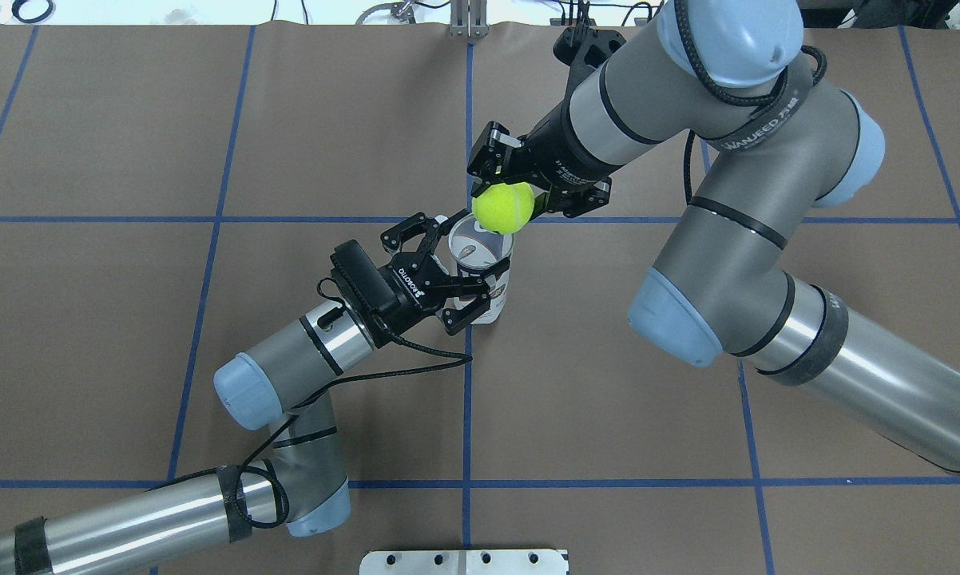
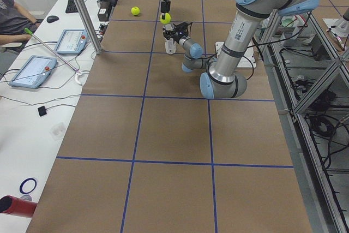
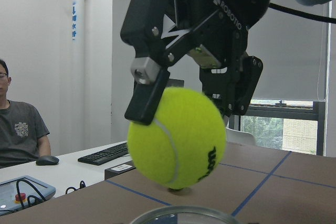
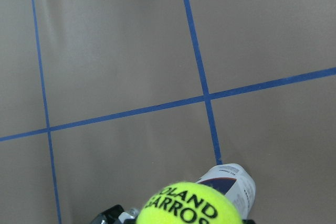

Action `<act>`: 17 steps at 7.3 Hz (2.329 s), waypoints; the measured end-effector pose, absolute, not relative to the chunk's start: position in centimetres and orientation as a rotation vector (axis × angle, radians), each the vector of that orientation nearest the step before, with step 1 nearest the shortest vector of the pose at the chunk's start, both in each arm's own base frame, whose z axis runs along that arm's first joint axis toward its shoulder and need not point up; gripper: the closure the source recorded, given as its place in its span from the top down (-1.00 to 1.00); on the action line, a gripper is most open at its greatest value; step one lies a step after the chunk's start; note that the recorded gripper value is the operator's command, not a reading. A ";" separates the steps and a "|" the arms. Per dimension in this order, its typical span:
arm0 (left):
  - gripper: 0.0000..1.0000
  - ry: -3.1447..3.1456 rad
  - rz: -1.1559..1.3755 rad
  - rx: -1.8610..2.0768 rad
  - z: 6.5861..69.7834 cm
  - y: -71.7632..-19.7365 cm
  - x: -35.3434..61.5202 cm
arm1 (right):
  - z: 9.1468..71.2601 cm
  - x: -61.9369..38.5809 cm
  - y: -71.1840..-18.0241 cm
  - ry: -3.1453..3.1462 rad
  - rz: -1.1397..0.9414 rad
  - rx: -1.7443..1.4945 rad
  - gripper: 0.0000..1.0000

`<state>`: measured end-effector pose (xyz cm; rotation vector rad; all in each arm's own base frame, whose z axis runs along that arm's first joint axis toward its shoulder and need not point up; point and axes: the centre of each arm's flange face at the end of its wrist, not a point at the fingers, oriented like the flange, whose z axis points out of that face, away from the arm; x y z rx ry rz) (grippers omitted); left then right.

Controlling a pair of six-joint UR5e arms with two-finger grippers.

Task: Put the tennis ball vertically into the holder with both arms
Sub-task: 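Carry the ball with the right gripper over the can's opening, then open the right gripper to drop the ball into the can, then move the right gripper to the farther yellow tennis ball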

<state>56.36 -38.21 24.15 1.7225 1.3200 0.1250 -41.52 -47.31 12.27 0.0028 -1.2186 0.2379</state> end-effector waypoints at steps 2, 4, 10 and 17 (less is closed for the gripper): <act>0.79 1.320 0.126 1.722 24.1 -38.2 56.4 | 12.1 -42.7 -46.3 -1.216 0.243 0.010 -1.00; 0.82 1.320 0.125 1.722 24.1 -38.2 56.4 | 12.0 -42.8 -46.1 -1.218 0.241 0.012 -1.00; 0.81 1.320 0.125 1.722 24.1 -38.2 56.4 | 12.2 -43.7 -45.4 -1.212 0.232 0.007 0.98; 0.75 1.319 0.126 1.721 24.3 -38.2 56.3 | 12.4 -43.8 -45.5 -1.205 0.247 0.032 0.99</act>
